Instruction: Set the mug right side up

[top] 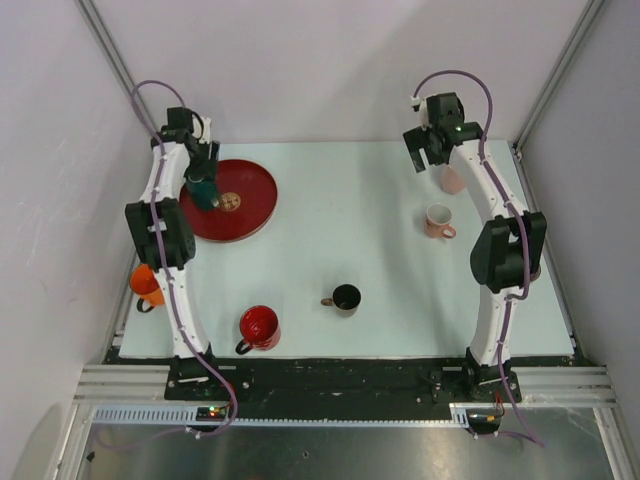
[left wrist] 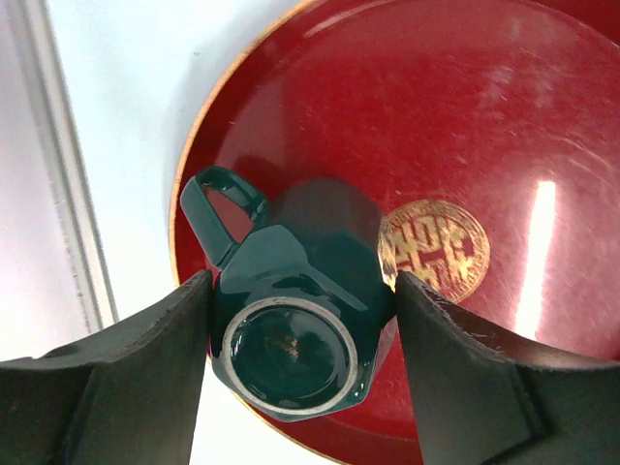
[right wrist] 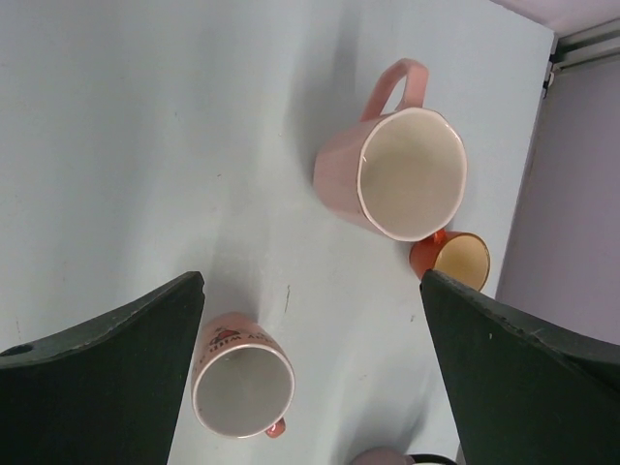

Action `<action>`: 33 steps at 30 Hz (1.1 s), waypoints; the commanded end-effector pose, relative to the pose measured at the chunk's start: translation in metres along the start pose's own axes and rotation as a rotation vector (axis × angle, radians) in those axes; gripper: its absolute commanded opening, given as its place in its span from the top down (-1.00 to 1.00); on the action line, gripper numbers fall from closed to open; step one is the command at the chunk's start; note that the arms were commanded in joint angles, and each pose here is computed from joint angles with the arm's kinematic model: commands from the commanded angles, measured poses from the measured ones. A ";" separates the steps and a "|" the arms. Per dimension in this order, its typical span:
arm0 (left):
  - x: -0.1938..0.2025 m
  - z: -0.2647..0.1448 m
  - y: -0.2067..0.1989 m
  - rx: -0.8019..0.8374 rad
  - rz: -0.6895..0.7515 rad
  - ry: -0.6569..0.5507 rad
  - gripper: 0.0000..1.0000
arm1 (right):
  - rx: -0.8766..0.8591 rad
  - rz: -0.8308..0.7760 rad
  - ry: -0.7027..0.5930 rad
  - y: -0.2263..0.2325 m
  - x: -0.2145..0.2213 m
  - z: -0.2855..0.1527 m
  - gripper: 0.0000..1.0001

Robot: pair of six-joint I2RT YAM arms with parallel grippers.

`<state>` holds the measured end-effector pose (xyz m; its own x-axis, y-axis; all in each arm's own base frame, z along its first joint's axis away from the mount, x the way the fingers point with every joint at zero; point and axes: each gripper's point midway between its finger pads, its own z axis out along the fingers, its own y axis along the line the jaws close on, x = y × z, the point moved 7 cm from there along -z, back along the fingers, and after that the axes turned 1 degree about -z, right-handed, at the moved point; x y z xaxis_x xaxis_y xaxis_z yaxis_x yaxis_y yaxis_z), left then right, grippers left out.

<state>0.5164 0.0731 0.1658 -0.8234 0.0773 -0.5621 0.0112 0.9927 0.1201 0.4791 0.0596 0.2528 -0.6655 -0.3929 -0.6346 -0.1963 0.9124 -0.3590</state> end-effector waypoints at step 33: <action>-0.002 -0.031 -0.054 0.070 0.093 0.090 -0.99 | 0.016 -0.046 -0.045 0.001 0.004 -0.032 -0.98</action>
<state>0.4996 0.0128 0.2361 -0.7438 0.2394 -0.6241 0.3007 0.9537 0.0074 0.4610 0.0644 0.2513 -0.6522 -0.4471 -0.6121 -0.2426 0.8882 -0.3903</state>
